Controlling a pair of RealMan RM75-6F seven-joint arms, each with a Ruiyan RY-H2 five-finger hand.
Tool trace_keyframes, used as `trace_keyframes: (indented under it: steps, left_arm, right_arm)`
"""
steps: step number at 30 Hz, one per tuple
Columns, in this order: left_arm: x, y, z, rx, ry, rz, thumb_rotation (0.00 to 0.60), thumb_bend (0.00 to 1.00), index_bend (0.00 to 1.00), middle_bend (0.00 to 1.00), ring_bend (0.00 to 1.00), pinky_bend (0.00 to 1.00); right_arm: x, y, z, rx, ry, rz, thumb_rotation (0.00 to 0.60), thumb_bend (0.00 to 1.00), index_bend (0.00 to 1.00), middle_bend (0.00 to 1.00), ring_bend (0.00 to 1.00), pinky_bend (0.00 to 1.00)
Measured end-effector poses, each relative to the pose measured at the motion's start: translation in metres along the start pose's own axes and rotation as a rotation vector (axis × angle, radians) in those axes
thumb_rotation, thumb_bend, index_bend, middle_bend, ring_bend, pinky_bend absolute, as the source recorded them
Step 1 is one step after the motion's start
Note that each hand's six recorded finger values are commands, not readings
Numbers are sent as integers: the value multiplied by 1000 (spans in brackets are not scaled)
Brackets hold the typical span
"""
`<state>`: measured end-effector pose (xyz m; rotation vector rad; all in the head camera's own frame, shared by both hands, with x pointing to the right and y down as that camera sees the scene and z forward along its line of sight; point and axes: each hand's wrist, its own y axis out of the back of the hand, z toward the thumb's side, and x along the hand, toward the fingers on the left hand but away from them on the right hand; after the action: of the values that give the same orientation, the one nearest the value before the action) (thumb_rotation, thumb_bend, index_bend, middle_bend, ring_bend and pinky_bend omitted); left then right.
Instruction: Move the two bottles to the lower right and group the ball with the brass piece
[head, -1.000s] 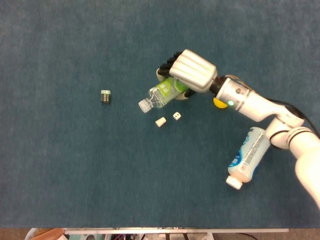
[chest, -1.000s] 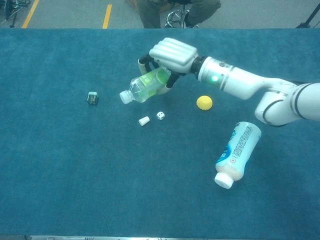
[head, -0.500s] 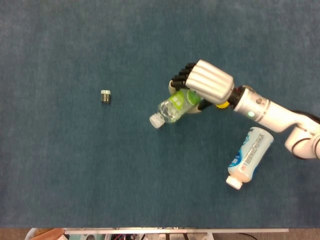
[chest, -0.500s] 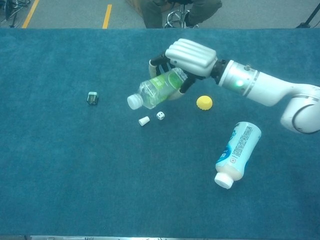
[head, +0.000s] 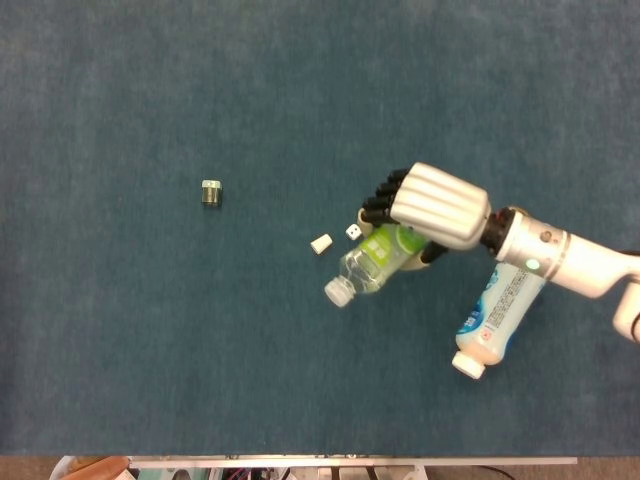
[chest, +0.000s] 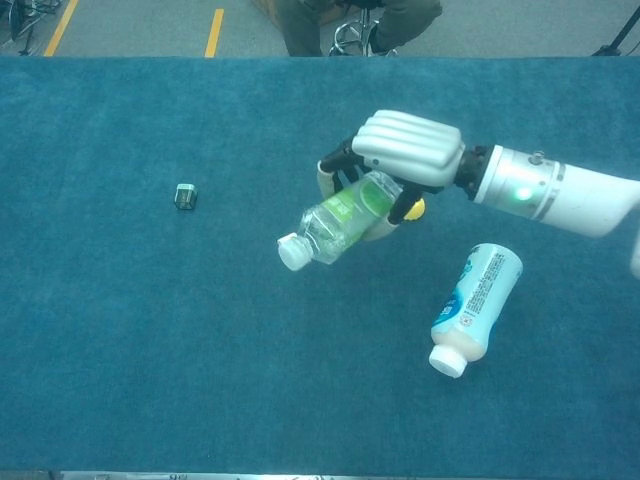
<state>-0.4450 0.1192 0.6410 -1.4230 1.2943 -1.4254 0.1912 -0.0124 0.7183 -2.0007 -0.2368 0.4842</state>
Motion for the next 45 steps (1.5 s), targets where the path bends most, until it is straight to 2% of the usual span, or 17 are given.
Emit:
trace_keyframes:
  steps: [10,30,32,36,40,45]
  left_arm:
    - [6,-2,17,17,-39,-8,600,19,302,170,152,410]
    - [9,-9,19,14,-39,-17,600,19,302,170,152,410]
    - [9,-9,19,14,-39,-18,600,19,302,170,152,410]
    - [9,-9,19,14,-37,-17,600,18,302,170,152,410]
    - [9,-10,18,14,-33,-19,600,19,302,170,153,410]
    - [8,-12,17,11,-30,-21,600,19,302,170,152,410]
  right_arm:
    - [32,-17,6,-3,-35,139,600,16,736,649,532,566]
    - [73,-33,8,-10,-114,279,600,17,733,643,526,567]
    - [74,-34,8,-7,-112,288,600,12,689,617,503,567]
    - [76,-36,8,-1,-105,309,600,0,456,484,401,549]
    - [77,-34,8,10,-94,323,600,0,292,344,342,523]
    - [77,-30,9,23,-87,320,600,0,173,241,311,515]
